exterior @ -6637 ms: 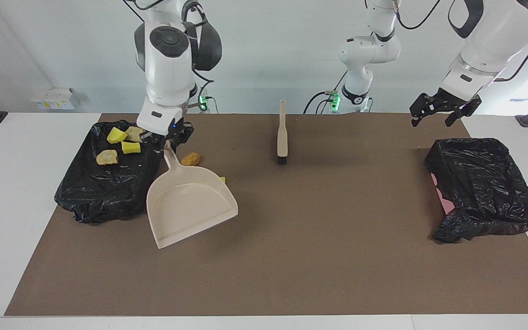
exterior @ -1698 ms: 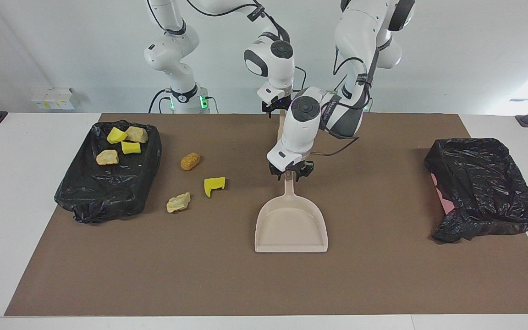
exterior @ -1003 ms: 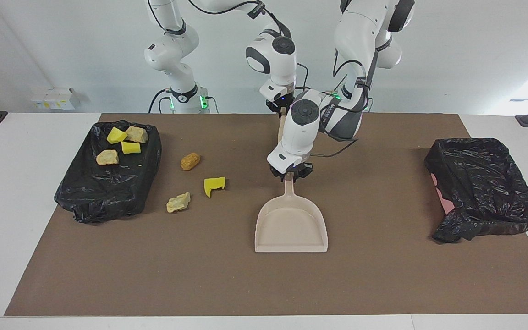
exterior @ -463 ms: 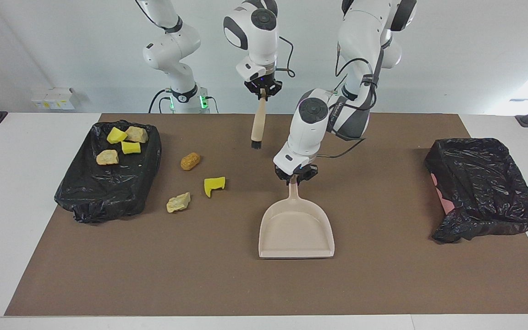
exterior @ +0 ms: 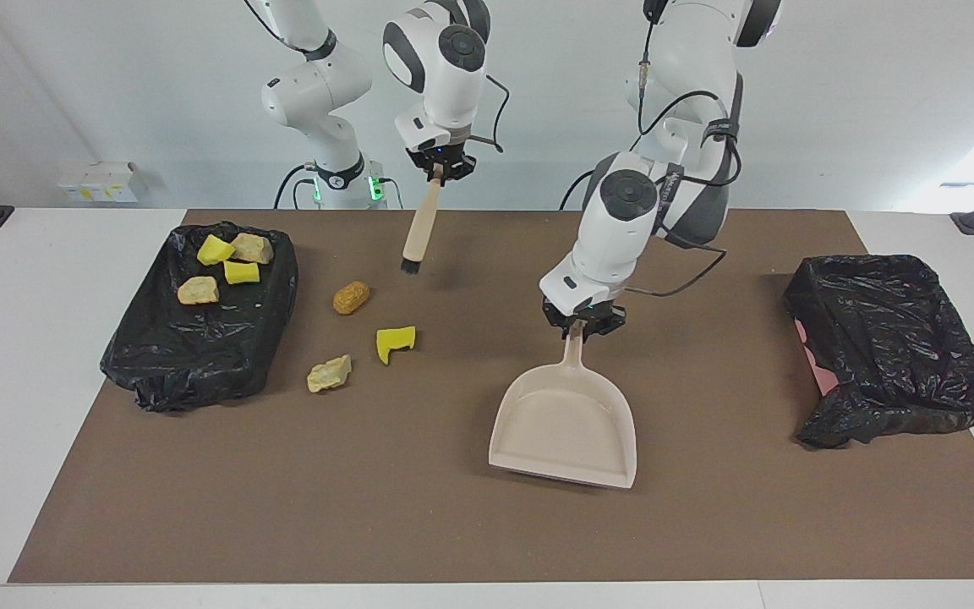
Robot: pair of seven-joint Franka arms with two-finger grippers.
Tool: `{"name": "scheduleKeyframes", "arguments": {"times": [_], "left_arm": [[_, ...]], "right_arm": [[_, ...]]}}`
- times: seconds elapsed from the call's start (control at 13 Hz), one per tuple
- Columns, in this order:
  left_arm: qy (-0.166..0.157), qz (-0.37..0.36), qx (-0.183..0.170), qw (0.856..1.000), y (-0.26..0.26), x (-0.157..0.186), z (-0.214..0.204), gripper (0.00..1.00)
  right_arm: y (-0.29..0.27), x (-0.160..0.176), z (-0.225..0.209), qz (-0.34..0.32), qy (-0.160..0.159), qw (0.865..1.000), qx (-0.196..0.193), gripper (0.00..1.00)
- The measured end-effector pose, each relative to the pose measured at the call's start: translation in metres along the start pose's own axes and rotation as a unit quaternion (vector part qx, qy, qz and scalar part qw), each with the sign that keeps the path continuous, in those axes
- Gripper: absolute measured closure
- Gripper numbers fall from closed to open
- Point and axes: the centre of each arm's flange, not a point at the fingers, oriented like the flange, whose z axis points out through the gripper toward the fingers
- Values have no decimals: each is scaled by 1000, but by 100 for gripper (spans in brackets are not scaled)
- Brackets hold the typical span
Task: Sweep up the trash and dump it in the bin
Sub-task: 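Lift the dustpan with the left gripper while the right gripper moves the brush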
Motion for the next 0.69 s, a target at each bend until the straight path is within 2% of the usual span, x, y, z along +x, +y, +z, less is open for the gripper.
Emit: {"name": "scheduleKeyframes", "arguments": {"times": [0.08, 0.23, 0.46, 0.69], "left_arm": [[-7, 42, -1, 999, -7, -5, -6, 68], [-13, 129, -3, 991, -17, -15, -15, 68], [-17, 260, -5, 965, -27, -25, -16, 68], [-27, 338, -5, 941, -21, -32, -9, 68]], "right_arm": [[9, 12, 4, 12, 4, 1000, -11, 74], [30, 39, 15, 27, -6, 999, -19, 74], [55, 69, 40, 28, -25, 999, -10, 74], [76, 89, 68, 5, -33, 999, 10, 74]]}}
